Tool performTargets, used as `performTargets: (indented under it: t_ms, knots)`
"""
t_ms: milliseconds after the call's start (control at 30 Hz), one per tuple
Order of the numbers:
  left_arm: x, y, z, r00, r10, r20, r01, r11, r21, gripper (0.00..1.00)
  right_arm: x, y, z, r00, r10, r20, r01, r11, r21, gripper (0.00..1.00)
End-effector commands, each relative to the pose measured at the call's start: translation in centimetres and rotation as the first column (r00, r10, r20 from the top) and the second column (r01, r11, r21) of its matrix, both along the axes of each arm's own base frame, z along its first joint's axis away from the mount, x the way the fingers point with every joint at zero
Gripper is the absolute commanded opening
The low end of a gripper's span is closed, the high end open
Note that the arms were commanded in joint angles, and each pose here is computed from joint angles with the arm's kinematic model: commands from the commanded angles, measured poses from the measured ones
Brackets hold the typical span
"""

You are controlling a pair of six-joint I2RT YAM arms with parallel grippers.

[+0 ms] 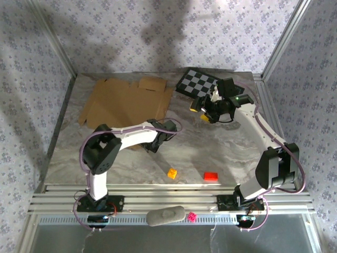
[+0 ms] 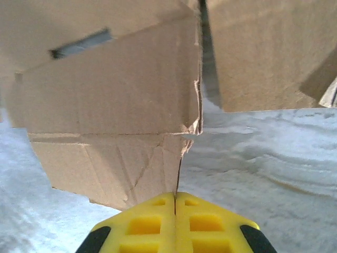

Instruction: Fold the paper box

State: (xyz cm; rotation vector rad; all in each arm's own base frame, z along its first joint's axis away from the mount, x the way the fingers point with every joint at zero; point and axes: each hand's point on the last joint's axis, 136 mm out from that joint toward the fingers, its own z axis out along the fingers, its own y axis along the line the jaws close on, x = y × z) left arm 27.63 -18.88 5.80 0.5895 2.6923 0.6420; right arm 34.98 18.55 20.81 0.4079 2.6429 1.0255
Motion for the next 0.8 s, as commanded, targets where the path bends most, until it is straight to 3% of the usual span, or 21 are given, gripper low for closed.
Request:
performTargets:
  t_ms: [0, 133, 333, 433, 600, 767]
  knots:
    - [1.3, 0.6, 8.7, 0.979, -0.026, 0.2, 0.037, 0.998, -0.05, 0.0, 0.8, 0.1, 1.9, 0.999, -0.032, 0.04, 0.03, 0.999, 0.044, 0.72]
    - [0.5, 1.5, 12.6, 0.96, -0.062, 0.272, 0.092, 0.991, -0.1, 0.0, 3.3, 1.4, 3.1, 0.992, -0.109, 0.069, 0.101, 0.989, 0.112, 0.79]
    - [-1.1, 1.9, 14.4, 0.946, -0.095, 0.31, 0.165, 0.964, -0.208, 0.0, 6.8, 6.7, 3.7, 0.99, -0.133, 0.042, 0.125, 0.978, 0.168, 0.94]
    - [-1.5, 2.7, 15.3, 0.94, -0.08, 0.332, 0.16, 0.962, -0.22, 0.0, 7.8, 10.1, 3.3, 0.994, -0.103, 0.024, 0.097, 0.979, 0.18, 0.94]
    - [-1.9, 3.2, 16.0, 0.938, -0.068, 0.34, 0.154, 0.96, -0.233, 0.0, 6.5, 12.6, -0.7, 0.981, -0.113, -0.161, 0.136, 0.98, 0.143, 0.87]
    - [-2.0, 3.2, 16.2, 0.937, -0.058, 0.343, 0.149, 0.958, -0.245, 0.0, 4.9, 9.7, 0.6, 0.975, -0.215, -0.051, 0.218, 0.972, 0.089, 0.87]
